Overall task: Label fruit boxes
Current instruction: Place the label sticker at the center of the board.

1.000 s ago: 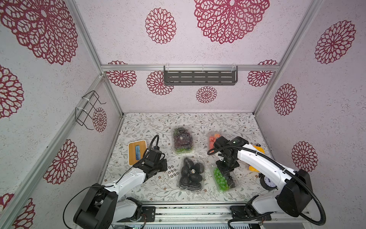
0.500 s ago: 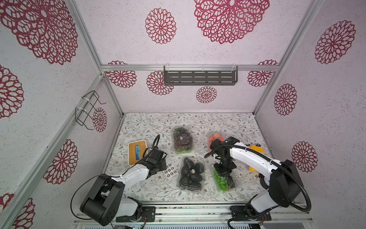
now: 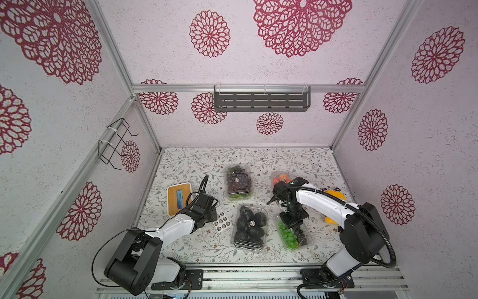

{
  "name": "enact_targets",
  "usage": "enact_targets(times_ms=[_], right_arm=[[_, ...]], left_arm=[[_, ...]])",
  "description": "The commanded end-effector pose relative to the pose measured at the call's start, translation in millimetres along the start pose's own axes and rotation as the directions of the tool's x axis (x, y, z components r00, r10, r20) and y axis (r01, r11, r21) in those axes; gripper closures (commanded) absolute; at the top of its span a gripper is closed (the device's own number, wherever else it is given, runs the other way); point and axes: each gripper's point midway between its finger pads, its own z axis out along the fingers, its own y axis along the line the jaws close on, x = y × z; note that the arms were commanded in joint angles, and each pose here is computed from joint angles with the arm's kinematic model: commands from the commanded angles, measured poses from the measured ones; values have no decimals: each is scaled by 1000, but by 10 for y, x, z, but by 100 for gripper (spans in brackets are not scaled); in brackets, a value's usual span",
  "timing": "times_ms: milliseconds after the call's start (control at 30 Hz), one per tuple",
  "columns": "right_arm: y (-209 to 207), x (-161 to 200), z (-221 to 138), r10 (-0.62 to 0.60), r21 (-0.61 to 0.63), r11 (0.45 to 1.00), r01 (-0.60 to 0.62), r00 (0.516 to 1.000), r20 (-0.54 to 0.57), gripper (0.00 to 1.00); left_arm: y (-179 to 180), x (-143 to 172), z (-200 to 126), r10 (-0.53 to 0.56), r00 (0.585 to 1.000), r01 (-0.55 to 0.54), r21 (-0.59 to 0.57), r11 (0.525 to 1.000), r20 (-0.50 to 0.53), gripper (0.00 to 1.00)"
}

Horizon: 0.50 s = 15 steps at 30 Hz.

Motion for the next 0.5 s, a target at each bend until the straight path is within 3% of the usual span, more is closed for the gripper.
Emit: enact_targets(times_ms=[0, 133, 367, 467], right_arm=[[13, -1, -42, 16, 2, 1000, -16, 1000, 1, 100], [-18, 37, 47, 32, 35, 999, -31, 999, -26, 92], [-55, 21, 135, 58, 85, 995, -56, 998, -21, 87], [-59, 41, 148, 59, 116, 992, -57, 998, -13, 78]], left_arm=[[7, -43, -33, -22, 999, 21, 9, 1000, 24, 72], [-4, -48, -44, -23, 999, 22, 18, 1000, 27, 68], [-13, -57, -128, -32, 998, 30, 41, 999, 49, 68], [-24, -64, -170, -36, 997, 32, 57, 998, 61, 68]])
